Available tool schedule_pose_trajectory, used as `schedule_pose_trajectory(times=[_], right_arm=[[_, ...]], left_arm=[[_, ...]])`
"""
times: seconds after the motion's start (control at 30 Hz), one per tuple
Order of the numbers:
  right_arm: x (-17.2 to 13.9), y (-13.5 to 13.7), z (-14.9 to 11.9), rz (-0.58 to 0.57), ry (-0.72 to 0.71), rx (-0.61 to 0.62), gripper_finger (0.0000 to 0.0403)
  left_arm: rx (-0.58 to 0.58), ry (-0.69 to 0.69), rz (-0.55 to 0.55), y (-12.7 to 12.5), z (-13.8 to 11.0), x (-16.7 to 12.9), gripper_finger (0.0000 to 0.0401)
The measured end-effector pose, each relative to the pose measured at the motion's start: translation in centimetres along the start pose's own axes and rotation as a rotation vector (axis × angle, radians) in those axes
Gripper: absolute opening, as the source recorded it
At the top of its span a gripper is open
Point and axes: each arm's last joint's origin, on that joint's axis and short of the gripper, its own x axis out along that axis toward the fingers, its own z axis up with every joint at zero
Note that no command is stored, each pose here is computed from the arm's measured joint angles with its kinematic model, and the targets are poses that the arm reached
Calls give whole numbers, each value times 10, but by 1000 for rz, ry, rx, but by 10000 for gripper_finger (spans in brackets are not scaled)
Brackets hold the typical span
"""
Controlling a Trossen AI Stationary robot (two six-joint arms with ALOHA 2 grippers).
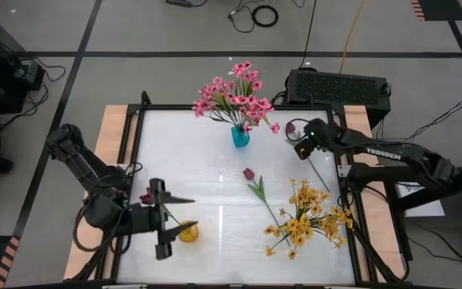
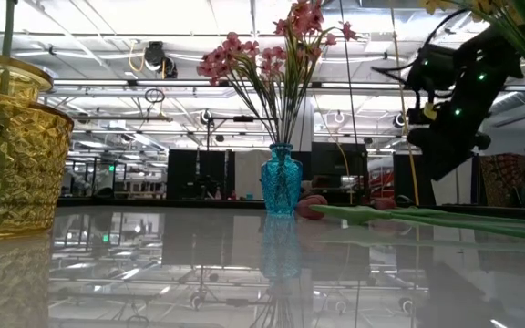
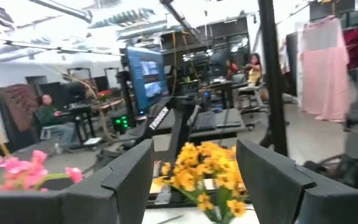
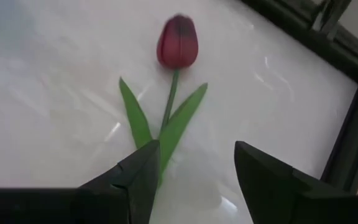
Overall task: Sort flowers into vase by color
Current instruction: Put the top dark red tulip into the yellow vase
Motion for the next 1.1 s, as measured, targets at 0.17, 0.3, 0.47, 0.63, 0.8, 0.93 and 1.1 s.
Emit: schedule_pose_trajectory(times=[0.17,0.3,0.47,0.63,0.8,0.93,1.1], right_arm=[[16,2,0,-30,61,-7,199],[26,-1,-3,-63,130,-11,199],[33,-5,-6,-94,185,-13,199],[37,-4,-7,-88,209,-35,199],[43,-1,-8,-39,237,-49,199],[45,0,-9,-31,251,-56,199],[43,0,-7,-10,229,-61,199]], left_arm=[[-32,75,32,28,-3,8,235],[-64,176,-2,39,-18,15,235],[-70,200,-16,41,-25,22,235],[-69,201,-20,41,-27,24,235],[-74,199,-72,39,-28,25,235],[-67,212,-86,35,-32,26,235],[-57,214,-85,34,-33,27,235]])
